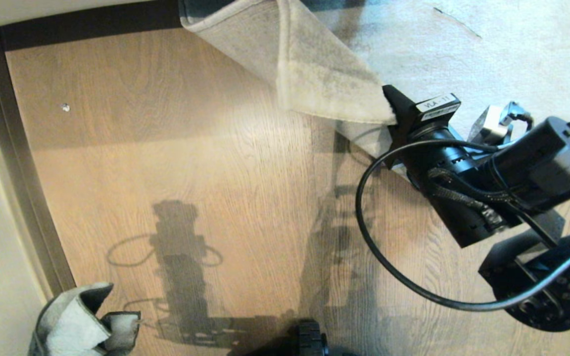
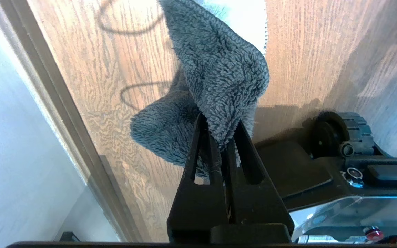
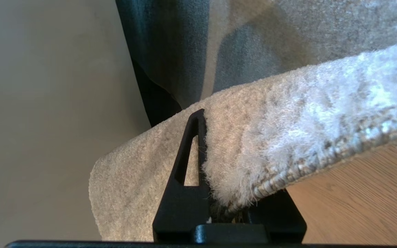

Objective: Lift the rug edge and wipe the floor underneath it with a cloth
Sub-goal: Lay down the carpet

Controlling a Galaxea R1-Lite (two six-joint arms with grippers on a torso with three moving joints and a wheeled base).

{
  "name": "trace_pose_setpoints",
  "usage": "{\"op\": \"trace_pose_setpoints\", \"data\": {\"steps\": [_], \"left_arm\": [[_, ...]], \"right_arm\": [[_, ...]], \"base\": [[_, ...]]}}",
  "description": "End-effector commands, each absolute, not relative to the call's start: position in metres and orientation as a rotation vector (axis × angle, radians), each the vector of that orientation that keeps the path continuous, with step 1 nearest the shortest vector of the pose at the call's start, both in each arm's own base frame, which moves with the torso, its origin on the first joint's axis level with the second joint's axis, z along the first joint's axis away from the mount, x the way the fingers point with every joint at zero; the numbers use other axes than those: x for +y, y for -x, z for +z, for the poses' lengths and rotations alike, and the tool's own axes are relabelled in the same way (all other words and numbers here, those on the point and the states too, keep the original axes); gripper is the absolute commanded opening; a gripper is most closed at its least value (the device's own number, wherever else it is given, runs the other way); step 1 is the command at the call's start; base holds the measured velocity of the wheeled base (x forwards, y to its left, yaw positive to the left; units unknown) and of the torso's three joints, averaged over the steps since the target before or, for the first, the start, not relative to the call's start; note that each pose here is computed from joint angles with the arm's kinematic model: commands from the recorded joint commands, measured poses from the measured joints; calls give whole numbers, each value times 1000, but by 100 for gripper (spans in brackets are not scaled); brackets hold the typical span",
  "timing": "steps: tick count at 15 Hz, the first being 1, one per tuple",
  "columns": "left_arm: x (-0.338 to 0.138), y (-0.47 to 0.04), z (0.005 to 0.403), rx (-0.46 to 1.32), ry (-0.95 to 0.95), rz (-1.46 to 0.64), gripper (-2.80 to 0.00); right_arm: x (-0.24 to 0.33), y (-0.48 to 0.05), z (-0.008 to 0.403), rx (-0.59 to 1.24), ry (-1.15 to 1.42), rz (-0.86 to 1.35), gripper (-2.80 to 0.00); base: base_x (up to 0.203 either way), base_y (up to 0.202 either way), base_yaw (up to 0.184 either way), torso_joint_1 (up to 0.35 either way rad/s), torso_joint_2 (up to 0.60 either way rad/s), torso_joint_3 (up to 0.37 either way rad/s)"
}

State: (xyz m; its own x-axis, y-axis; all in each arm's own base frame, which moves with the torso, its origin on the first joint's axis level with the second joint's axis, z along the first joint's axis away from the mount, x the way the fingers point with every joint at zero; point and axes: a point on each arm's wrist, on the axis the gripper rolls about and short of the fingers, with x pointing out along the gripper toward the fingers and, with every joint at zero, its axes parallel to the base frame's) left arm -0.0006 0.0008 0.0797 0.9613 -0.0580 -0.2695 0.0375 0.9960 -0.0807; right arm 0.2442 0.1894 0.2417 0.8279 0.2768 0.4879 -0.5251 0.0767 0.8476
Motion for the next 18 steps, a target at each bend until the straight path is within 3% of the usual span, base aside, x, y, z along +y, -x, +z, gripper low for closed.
{"op": "trace_pose_setpoints", "data": {"steps": [1,8,18], "left_arm": [[1,2,80,259,87,30,-280],[1,23,76,-8,95,29,-280],[1,23,76,-9,97,27,-280]], "right_arm": [[188,-242,244,-251,-1390,625,-280],[186,-241,246,-259,-1395,629,-280],[175,-249,245,-280,-1396,591,-280]], "base": [[0,0,0,0,0,0],[0,0,0,0,0,0],[0,0,0,0,0,0]]}}
